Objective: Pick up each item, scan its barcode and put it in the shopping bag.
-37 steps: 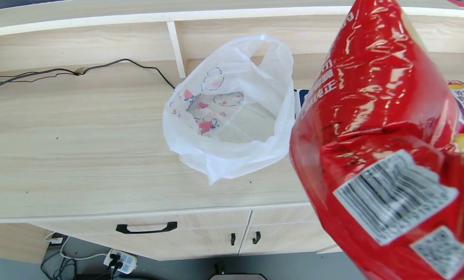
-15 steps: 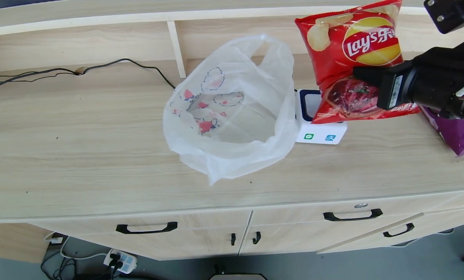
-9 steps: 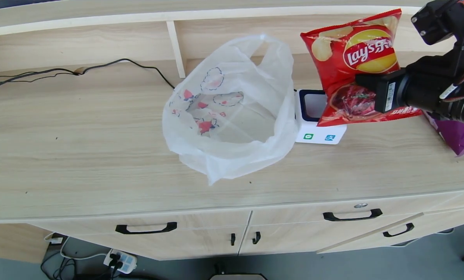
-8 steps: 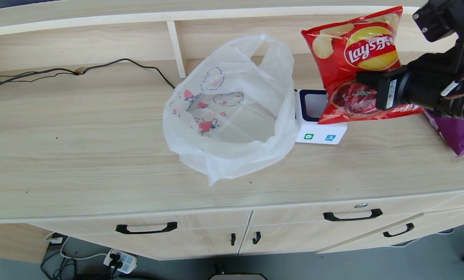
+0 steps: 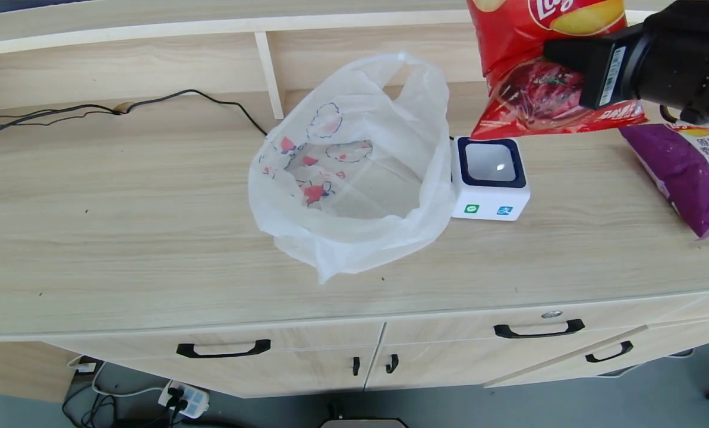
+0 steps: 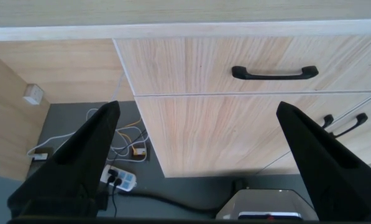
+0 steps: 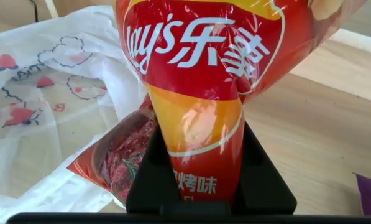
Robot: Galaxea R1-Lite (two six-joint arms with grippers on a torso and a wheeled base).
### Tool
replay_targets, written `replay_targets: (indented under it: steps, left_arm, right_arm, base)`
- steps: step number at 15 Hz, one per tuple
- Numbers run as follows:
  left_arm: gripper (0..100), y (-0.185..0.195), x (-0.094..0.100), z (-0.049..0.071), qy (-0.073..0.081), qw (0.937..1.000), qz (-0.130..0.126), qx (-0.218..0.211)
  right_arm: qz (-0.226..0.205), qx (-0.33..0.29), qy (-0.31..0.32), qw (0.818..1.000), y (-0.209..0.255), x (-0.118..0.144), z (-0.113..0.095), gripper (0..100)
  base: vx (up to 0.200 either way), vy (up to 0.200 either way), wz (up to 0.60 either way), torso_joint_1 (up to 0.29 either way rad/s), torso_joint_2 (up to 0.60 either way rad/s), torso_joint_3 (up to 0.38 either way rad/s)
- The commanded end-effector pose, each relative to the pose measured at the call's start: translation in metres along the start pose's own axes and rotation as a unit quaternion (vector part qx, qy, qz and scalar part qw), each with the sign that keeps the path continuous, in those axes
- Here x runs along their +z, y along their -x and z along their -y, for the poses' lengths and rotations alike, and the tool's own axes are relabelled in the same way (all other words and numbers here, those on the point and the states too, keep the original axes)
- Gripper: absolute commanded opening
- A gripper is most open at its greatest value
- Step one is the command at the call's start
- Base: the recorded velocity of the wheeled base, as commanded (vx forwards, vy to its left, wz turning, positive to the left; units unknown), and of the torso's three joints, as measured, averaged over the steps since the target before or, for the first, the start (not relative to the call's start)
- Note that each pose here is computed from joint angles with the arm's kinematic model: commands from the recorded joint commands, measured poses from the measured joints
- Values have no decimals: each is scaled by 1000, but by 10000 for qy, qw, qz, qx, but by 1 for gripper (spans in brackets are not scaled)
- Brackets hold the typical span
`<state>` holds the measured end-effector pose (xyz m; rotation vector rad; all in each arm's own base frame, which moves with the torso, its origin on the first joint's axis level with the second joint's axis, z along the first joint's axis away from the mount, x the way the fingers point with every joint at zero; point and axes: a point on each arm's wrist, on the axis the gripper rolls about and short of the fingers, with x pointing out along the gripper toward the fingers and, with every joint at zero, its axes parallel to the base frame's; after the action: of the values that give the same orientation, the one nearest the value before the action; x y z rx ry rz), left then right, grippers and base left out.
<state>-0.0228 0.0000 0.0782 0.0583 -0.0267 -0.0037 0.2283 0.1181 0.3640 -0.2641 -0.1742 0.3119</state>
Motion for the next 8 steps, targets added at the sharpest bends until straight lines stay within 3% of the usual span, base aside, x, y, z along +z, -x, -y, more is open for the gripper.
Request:
replay_targets:
  steps: [1,8]
  left_arm:
    - [100,0,0,0,0,10000,-17,-9]
    - [100,0,0,0,0,10000,-18,-2]
  right_arm:
    - [270,87,-156,9995,22,26,-8,0]
    - [228,-346,-873,9953,56,27,0,0]
  base:
    - [0,0,600,2,2,7]
    - [0,0,600,2,3,4]
